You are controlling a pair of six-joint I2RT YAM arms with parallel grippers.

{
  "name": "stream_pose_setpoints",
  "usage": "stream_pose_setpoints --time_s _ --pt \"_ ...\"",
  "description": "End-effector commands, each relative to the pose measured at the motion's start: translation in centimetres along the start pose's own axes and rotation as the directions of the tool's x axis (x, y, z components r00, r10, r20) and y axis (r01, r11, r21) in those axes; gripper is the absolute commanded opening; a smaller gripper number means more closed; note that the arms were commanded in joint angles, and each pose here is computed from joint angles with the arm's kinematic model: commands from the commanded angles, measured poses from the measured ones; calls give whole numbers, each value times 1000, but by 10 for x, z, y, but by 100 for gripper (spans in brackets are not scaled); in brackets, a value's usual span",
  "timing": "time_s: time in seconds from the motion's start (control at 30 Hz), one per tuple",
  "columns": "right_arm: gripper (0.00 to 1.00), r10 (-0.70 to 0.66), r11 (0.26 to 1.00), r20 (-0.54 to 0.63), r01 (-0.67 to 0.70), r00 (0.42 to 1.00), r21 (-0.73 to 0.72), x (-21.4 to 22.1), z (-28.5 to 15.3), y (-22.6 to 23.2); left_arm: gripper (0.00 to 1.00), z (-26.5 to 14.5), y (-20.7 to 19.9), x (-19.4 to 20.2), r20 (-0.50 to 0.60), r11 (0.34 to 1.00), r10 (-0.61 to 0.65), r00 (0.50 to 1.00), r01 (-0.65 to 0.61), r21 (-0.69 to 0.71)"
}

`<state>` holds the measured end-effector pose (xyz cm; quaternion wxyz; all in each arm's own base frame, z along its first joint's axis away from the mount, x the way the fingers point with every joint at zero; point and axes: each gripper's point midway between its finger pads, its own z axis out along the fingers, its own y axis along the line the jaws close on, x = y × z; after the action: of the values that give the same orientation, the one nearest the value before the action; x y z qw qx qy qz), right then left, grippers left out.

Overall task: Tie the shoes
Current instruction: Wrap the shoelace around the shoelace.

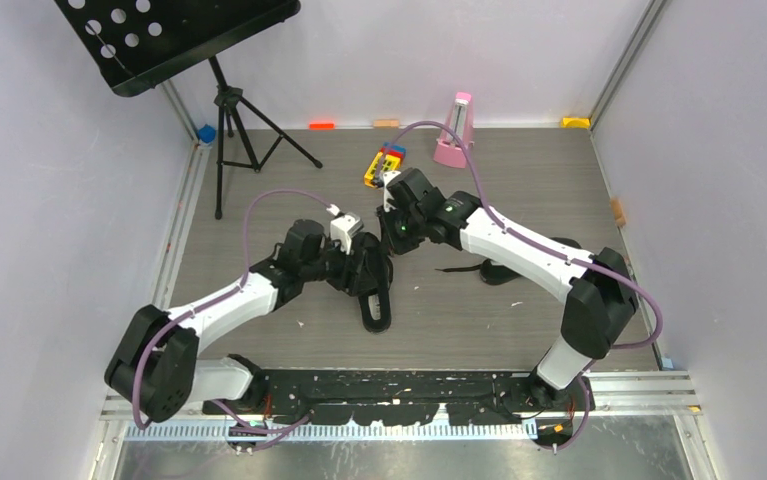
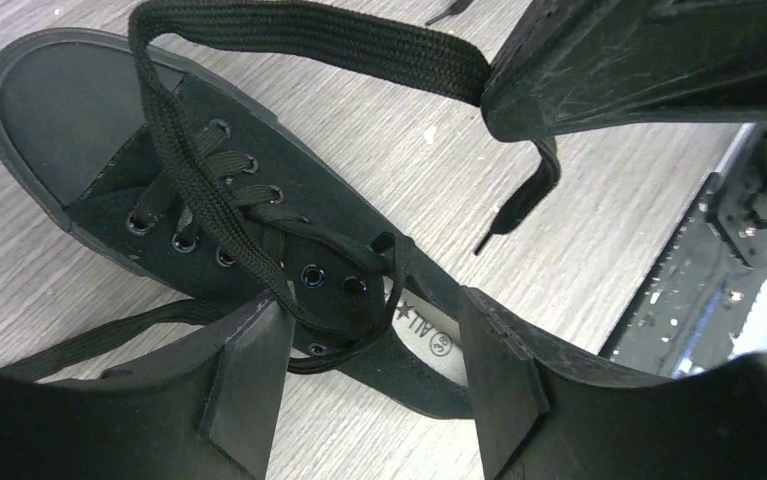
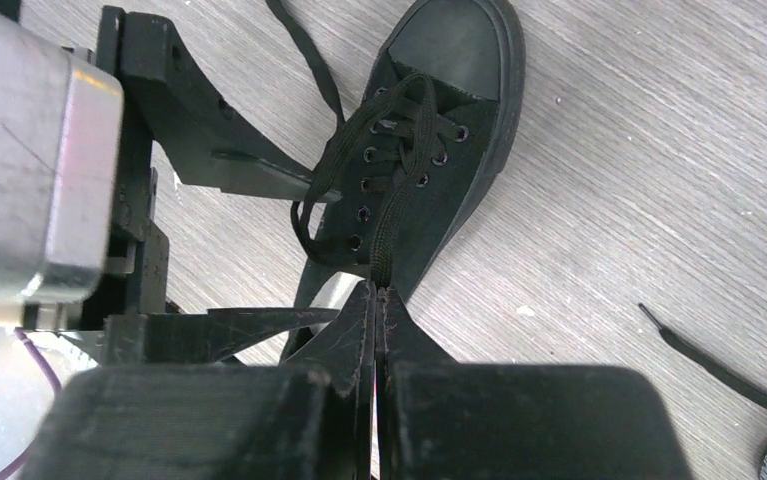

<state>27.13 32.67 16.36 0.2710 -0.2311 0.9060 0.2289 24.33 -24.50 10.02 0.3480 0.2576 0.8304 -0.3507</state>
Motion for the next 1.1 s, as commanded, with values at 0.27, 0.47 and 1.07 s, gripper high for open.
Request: stream_pose_setpoints --time_s 0.27,0.47,1.07 --pt "0 35 998 30 -34 999 -50 -22 -13 1 70 -36 30 -20 137 975 54 989 -23 -220" --pt "0 54 995 9 -53 999 -79 -19 -15 -8 71 -54 31 -22 206 979 56 977 -13 -205" --pt "0 82 990 3 -81 997 -118 -20 -16 -3 66 -8 46 -12 -18 986 98 995 -99 -133"
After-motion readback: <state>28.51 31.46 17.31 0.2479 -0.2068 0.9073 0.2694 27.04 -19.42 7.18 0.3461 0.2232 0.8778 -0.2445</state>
